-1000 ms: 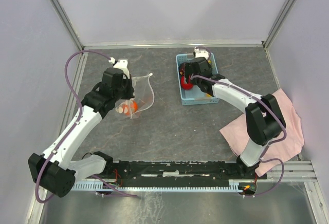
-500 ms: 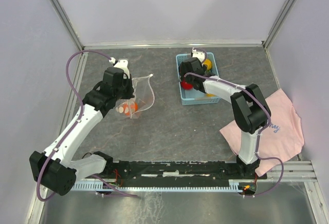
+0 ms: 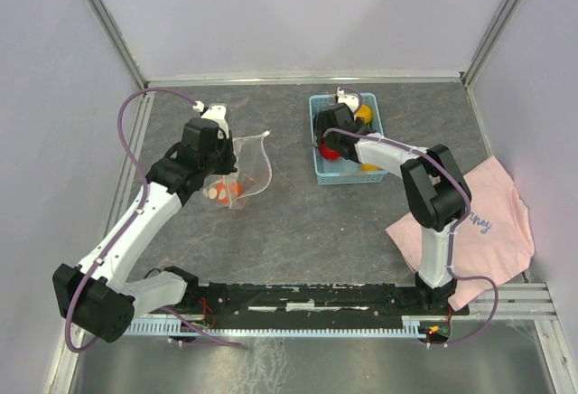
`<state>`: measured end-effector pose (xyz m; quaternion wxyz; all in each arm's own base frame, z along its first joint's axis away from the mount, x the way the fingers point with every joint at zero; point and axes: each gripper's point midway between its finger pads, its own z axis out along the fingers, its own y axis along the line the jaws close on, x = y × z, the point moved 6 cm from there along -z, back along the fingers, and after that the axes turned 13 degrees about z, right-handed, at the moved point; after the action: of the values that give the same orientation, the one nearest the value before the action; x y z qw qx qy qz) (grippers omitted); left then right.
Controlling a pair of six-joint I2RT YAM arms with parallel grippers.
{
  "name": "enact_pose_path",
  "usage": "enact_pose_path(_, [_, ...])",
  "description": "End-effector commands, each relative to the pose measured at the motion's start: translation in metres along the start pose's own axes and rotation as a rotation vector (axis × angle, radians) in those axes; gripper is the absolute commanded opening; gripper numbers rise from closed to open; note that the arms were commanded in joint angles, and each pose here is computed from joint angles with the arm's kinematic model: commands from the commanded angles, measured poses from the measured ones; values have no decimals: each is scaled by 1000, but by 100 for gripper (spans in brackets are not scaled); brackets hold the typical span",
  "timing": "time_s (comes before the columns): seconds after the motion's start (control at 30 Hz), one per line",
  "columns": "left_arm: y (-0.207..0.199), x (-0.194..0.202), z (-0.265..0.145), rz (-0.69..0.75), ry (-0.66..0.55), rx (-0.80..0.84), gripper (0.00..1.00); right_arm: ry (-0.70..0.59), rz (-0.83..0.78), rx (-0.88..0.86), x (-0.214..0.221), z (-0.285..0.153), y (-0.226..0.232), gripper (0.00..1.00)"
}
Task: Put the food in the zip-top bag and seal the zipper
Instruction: Pick up the fake vegetable from the bin.
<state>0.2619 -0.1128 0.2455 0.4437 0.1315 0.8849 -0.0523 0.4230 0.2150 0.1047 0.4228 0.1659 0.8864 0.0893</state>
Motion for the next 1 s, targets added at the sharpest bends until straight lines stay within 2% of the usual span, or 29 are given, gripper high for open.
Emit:
enact_pose_path(0.0, [-3,-12,-1,-31,-49,24,3,23,-9,2,3,-3,-3,95])
enact_pose_path(0.17, [-3,-12,-1,-30,-47,22,3,29,-7,-7,5,-4,-4,95])
enact_pose_path(0.3, [-3,-12,-1,-30,-46,24,3,38,-6,-5,8,-5,-8,92])
enact_pose_path(0.7, [-4,-12,-1,-30,-46,36,3,-2,-22,-48,-3,-40,-16,61])
enact_pose_path(0.97, [-7,-11,0,-27,-40,55,3,-25,-55,-92,-17,-77,-22,58])
